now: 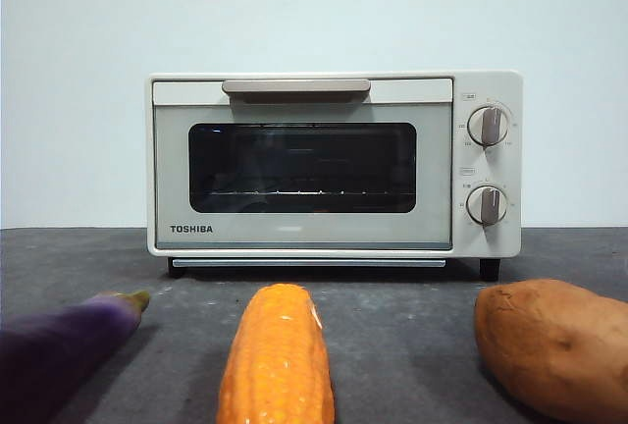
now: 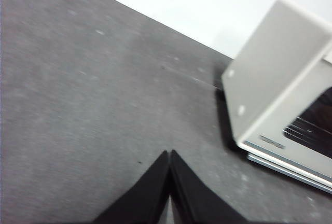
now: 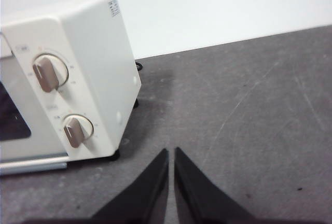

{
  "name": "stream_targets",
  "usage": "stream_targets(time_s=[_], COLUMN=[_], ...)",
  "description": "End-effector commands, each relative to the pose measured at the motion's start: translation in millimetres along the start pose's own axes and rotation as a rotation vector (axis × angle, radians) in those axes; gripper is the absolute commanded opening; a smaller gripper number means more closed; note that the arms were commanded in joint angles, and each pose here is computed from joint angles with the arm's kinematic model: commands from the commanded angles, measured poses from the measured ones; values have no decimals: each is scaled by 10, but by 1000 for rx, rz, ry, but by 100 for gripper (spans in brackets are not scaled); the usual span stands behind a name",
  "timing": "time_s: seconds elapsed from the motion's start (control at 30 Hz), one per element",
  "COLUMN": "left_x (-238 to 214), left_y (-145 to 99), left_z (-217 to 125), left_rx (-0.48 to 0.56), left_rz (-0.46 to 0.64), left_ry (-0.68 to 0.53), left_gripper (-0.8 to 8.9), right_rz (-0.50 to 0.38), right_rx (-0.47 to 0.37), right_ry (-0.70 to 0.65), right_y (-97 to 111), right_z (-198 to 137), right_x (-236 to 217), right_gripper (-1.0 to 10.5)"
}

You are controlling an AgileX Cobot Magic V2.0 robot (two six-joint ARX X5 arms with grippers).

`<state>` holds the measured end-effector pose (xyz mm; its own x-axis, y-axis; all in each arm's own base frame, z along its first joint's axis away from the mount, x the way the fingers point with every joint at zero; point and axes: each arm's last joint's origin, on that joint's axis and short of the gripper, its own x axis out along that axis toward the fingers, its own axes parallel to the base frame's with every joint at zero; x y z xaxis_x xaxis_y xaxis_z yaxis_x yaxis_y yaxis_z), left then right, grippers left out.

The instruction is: Take the eggplant from the table,put the eggplant in the oven

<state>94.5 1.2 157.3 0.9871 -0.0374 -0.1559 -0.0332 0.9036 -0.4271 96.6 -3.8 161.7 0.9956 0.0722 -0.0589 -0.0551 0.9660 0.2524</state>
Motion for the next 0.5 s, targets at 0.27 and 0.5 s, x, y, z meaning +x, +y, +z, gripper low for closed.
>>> stream_targets(time_s=[0.27, 0.5], left_x=[-146, -156], left_y=[-186, -364], left_z=[351, 718], left_rx=[-32, -19], left_rz=[-17, -27], left_ry=[45, 72], left_gripper=[6, 6], right_rz=[-4, -14], right_rx=[88, 90], right_ry=[2, 40], right_y=[126, 251], right_z=[414, 857], right_x=[-141, -225], right_gripper=[3, 3])
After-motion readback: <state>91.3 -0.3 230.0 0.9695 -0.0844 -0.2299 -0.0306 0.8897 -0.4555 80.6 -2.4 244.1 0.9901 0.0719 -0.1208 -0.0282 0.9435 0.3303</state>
